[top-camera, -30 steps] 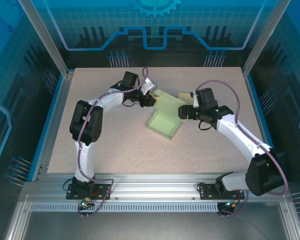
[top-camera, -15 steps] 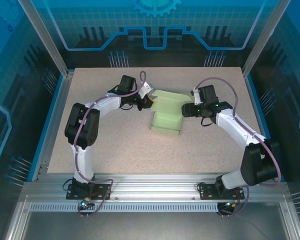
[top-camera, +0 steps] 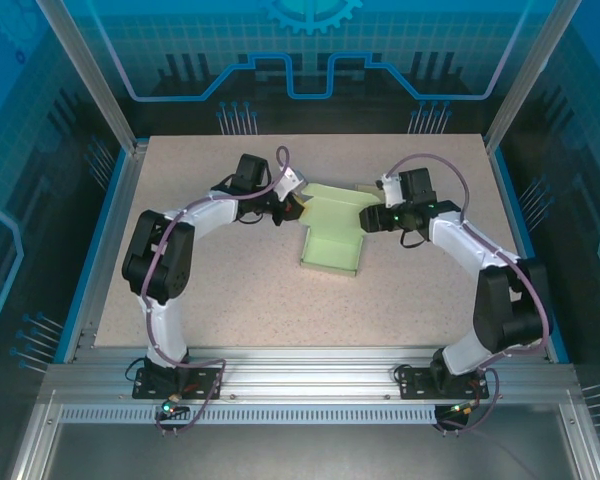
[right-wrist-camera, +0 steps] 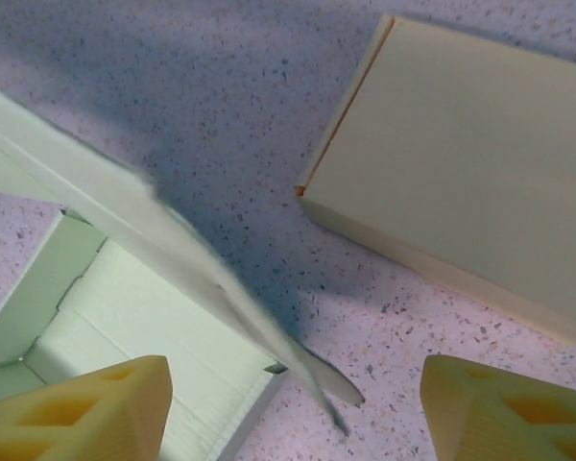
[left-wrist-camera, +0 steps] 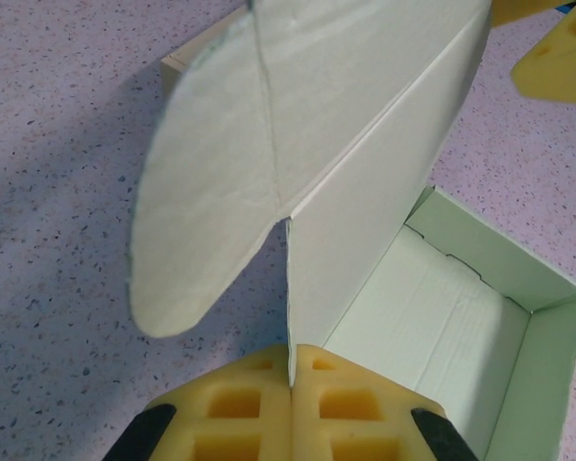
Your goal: Fold the paper box
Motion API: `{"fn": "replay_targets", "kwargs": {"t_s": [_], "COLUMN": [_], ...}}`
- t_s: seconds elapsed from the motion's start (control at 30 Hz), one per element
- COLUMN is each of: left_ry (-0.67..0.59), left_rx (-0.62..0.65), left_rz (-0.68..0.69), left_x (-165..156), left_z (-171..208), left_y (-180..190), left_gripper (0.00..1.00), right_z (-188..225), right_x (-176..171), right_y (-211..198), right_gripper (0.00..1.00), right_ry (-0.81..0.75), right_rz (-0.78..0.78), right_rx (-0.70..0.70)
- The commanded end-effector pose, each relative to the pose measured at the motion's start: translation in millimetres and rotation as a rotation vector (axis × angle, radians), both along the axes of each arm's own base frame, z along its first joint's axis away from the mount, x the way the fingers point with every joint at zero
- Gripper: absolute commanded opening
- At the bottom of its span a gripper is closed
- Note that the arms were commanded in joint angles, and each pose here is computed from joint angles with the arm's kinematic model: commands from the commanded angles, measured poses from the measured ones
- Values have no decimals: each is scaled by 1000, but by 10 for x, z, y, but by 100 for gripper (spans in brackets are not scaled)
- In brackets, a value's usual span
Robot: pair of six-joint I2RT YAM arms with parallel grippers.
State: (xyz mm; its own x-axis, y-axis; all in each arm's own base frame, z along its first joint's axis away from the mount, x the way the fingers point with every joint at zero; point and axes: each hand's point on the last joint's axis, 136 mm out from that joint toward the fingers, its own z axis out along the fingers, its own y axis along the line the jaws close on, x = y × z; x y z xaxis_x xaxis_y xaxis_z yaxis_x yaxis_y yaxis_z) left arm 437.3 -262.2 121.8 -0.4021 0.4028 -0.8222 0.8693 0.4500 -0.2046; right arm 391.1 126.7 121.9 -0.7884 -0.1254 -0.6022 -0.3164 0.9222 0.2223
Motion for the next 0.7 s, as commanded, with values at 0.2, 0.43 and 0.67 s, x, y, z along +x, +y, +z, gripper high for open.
{"fn": "replay_targets", "kwargs": {"t_s": [0.2, 0.43, 0.67], "left_ry": [-33, -55, -96], "left_rx": [-19, -22, 10], "left_rz": [28, 116, 202], "left_x": [-24, -14, -63], "left_z": [162, 257, 305], "left_y": [31, 84, 49], "left_gripper": [5, 5, 4], "right_z": [122, 176, 247], "right_x": [106, 54, 0], "right_y": [146, 267, 404], "right_gripper": [52, 31, 22], "right_ry": [-41, -54, -74], "right_rz": [33, 31, -3], "right_rx": [72, 90, 105]}}
